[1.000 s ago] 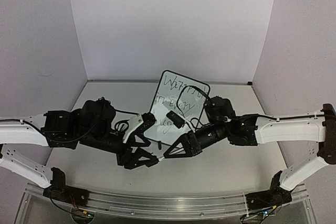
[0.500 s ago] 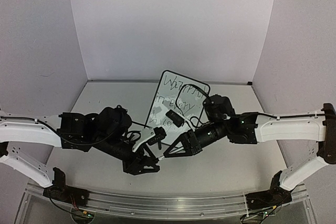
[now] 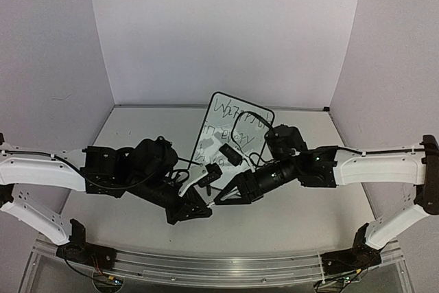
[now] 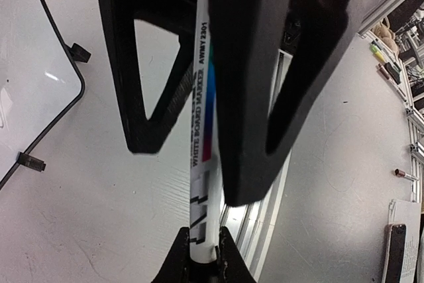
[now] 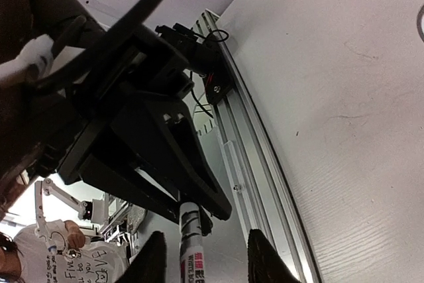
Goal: Write a sentence on the whiteboard
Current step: Pass from the right arm to the left, then put down the whiteboard marker at the center of the board.
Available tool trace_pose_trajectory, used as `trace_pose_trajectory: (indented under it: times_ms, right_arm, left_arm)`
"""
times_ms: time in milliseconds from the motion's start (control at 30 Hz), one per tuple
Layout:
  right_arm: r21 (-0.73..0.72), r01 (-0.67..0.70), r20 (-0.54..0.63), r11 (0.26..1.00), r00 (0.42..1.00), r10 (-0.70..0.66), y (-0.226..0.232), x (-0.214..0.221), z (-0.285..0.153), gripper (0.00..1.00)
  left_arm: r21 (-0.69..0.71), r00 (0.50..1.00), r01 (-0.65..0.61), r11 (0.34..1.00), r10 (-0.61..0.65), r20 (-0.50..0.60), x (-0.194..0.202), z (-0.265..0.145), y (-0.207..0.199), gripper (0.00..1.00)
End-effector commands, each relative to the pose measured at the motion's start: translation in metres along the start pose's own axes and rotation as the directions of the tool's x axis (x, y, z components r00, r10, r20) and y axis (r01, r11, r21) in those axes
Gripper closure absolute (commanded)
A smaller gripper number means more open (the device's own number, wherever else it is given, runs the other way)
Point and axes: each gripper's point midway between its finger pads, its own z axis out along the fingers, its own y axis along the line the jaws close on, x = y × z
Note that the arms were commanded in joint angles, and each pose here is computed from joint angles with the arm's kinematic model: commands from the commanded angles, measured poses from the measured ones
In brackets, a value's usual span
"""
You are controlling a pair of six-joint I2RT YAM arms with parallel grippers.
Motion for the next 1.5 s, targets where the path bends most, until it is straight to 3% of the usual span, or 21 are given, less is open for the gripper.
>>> trace_pose_trajectory:
  times_ms: [0,67,100,233,433,533,700,867,900,1100,1200,1467]
  right_arm:
    - [0.163,0.001,0.182,0.987,0.983,-0.031,-0.018,-0.038,-0.042,0.35]
    - [0.246,-0.071,0.268,0.967,0.963,0.002,-0.041,-0.048,-0.069,0.2]
    - [0.287,-0.105,0.323,0.952,0.946,0.006,-0.052,-0.055,-0.086,0.04]
    - [0.41,-0.232,0.439,0.882,0.898,0.032,-0.094,-0.058,-0.133,0.02]
    - [0.478,-0.385,0.535,0.79,0.84,0.086,-0.143,-0.053,-0.18,0.02]
    - [0.518,-0.414,0.566,0.749,0.822,0.062,-0.155,-0.054,-0.194,0.02]
    - [0.588,-0.446,0.606,0.675,0.795,-0.003,-0.163,-0.058,-0.215,0.02]
    - [0.592,-0.455,0.626,0.665,0.779,-0.025,-0.159,-0.061,-0.223,0.02]
    - [0.591,-0.455,0.63,0.666,0.776,-0.029,-0.157,-0.06,-0.224,0.02]
    - [0.59,-0.461,0.648,0.663,0.76,-0.049,-0.151,-0.055,-0.231,0.02]
    - [0.591,-0.463,0.653,0.66,0.755,-0.055,-0.149,-0.052,-0.234,0.02]
    - [0.62,-0.479,0.643,0.621,0.764,-0.053,-0.16,-0.044,-0.236,0.02]
  left_arm:
    - [-0.146,0.991,0.128,0.981,-0.12,0.062,0.005,-0.013,0.032,1.0]
    - [-0.223,0.973,0.231,0.947,-0.226,0.048,0.026,-0.016,0.059,1.0]
    - [-0.267,0.958,0.284,0.921,-0.281,0.053,0.035,-0.02,0.075,1.0]
    - [-0.45,0.875,0.468,0.761,-0.469,0.117,0.073,-0.045,0.134,1.0]
    - [-0.542,0.745,0.646,0.537,-0.599,0.294,0.095,-0.095,0.212,1.0]
    - [-0.504,0.696,0.702,0.504,-0.635,0.335,0.089,-0.107,0.257,1.0]
    - [-0.553,0.69,0.691,0.466,-0.652,0.313,0.073,-0.113,0.351,1.0]
    - [-0.545,0.634,0.726,0.419,-0.714,0.296,0.074,-0.109,0.444,1.0]
    - [-0.541,0.613,0.735,0.409,-0.741,0.272,0.085,-0.102,0.453,1.0]
    - [-0.56,0.623,0.71,0.428,-0.753,0.214,0.091,-0.085,0.494,0.98]
    - [-0.574,0.626,0.7,0.424,-0.752,0.208,0.095,-0.082,0.5,0.83]
    - [-0.624,0.65,0.675,0.393,-0.717,0.252,0.095,-0.101,0.497,0.2]
